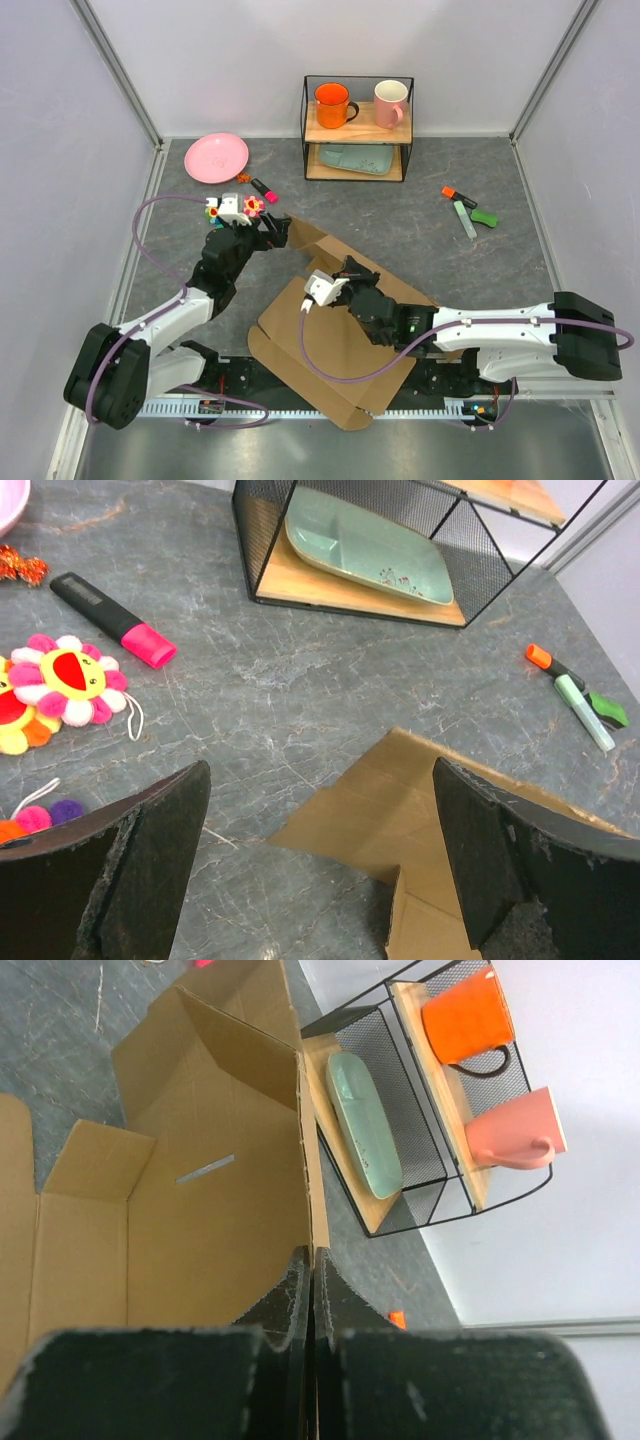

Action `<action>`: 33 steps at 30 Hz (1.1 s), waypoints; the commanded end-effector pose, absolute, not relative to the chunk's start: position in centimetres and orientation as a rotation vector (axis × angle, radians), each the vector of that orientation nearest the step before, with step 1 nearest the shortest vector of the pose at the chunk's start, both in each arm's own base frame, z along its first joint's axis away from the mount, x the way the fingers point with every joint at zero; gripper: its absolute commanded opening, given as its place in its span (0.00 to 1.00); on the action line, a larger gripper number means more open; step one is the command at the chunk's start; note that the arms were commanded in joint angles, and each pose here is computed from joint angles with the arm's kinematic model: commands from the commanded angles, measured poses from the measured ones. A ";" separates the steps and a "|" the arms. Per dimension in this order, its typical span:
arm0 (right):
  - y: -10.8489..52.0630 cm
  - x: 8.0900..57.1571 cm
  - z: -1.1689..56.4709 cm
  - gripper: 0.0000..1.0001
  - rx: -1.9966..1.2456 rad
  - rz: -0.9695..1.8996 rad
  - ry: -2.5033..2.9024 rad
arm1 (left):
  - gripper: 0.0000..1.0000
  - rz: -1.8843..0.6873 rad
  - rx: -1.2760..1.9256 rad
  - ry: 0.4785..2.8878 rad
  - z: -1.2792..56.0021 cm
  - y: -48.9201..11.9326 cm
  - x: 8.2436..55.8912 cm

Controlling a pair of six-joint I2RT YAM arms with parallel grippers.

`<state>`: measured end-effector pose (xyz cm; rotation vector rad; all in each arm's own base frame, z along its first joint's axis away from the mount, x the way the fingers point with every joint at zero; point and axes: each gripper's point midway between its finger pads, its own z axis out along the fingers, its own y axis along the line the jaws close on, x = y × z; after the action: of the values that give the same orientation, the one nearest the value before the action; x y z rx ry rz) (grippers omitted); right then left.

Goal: Fold the paper box

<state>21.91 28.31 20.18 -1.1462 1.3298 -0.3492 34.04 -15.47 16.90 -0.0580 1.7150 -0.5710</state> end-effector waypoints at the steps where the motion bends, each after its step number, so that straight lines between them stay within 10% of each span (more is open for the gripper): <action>1: 27.2 21.1 18.4 0.00 -1.114 -0.290 1.416 | 0.99 -0.568 -0.089 1.629 19.5 -14.8 34.3; 24: 25.8 21.4 14.2 0.00 -1.243 -0.461 1.463 | 0.95 -0.840 0.397 1.718 14.0 -19.9 34.0; 33: 25.8 21.4 14.0 0.00 -1.257 -0.467 1.462 | 0.70 -1.019 0.452 1.613 15.8 -21.2 33.6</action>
<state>22.09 27.64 18.94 -1.0769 1.4026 -0.3581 33.78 -19.35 11.47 0.3360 1.7886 -0.9010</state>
